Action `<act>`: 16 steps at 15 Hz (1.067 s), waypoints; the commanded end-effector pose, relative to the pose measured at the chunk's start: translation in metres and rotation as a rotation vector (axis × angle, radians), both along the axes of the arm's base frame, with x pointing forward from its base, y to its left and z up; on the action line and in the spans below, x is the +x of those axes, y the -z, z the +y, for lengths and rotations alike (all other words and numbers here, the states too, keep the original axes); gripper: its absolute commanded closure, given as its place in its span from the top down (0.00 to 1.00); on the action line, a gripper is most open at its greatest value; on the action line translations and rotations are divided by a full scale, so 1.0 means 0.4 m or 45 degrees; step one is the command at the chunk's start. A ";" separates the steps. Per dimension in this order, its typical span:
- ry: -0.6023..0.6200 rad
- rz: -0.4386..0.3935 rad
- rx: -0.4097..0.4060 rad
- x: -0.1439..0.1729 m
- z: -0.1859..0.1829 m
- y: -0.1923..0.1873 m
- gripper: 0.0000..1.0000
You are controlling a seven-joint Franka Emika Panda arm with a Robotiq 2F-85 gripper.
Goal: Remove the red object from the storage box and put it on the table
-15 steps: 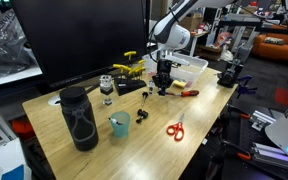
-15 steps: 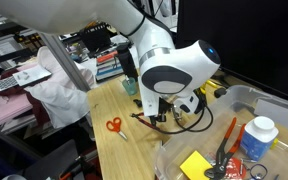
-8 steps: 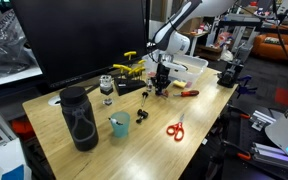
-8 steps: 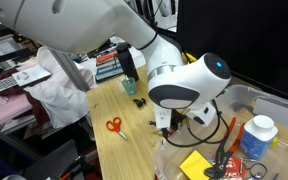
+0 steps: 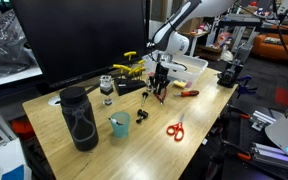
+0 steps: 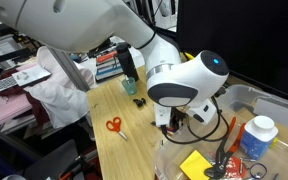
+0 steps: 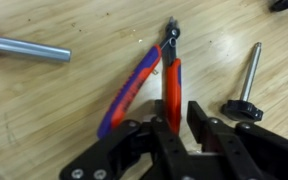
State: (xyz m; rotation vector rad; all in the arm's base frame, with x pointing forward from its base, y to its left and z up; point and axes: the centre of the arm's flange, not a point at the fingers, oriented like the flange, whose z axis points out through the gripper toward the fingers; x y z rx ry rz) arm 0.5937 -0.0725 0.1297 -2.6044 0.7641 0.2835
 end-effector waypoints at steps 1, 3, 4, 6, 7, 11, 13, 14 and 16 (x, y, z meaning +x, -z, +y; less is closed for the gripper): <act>0.006 -0.026 -0.034 0.008 0.003 0.012 0.61; -0.005 -0.012 -0.006 0.008 0.010 -0.005 0.49; -0.006 -0.016 -0.008 0.009 0.011 -0.006 0.56; -0.005 -0.018 -0.010 0.010 0.011 -0.006 0.61; -0.005 -0.018 -0.010 0.010 0.011 -0.006 0.86; -0.015 -0.065 -0.042 0.003 0.009 -0.050 1.00; -0.024 -0.080 -0.047 0.000 0.007 -0.091 1.00; -0.028 -0.094 -0.051 -0.002 0.008 -0.116 1.00; -0.046 -0.132 -0.051 -0.008 0.011 -0.168 1.00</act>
